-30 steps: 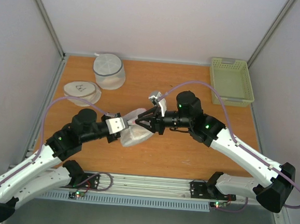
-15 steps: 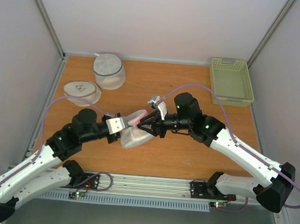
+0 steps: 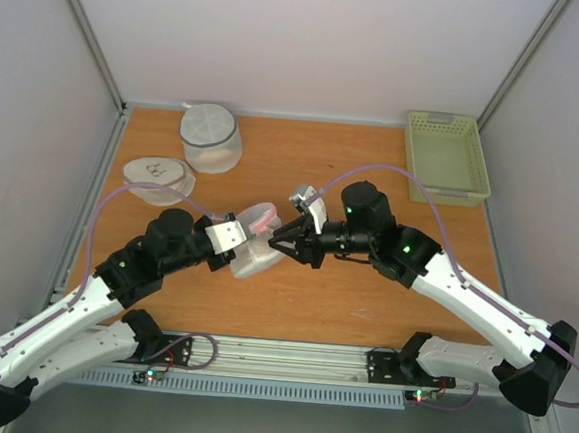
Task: Unzip the laundry bag and remove the bra
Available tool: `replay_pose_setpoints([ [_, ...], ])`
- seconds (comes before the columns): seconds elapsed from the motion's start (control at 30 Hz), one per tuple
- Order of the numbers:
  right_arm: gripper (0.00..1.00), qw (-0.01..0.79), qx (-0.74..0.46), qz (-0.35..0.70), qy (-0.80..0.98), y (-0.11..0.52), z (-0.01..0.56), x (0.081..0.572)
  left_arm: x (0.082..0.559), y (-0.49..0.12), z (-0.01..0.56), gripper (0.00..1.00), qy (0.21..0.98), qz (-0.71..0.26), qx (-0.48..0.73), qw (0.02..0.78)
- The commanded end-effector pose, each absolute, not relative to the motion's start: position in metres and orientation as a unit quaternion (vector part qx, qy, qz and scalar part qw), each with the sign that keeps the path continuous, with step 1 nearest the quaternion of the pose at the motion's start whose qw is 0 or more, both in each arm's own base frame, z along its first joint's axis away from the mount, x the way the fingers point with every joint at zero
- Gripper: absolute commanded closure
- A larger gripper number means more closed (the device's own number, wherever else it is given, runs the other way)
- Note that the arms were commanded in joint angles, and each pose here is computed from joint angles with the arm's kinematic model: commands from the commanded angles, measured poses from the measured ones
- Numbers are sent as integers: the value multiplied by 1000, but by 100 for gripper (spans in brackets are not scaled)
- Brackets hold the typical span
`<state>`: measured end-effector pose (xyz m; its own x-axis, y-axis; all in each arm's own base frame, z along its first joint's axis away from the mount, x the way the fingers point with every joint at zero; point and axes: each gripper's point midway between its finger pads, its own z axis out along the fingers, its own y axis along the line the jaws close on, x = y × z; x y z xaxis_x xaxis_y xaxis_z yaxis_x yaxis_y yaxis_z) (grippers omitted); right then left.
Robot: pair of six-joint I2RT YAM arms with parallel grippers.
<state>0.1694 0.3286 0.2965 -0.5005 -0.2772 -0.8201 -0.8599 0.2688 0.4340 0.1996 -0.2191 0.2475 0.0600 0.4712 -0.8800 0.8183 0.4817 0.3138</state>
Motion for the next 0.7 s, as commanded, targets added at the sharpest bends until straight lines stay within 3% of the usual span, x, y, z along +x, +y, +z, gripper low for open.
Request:
replay_pose_setpoints([
  [0.0, 72, 371, -372, 467, 711, 320, 333, 165, 230, -204, 286, 99, 638, -57, 450, 623],
  [0.23, 69, 384, -358, 508, 682, 345, 333, 162, 231, -207, 327, 99, 540, 4, 477, 693],
  [0.67, 67, 428, -314, 491, 690, 359, 327, 196, 228, -212, 329, 99, 540, -15, 479, 692],
])
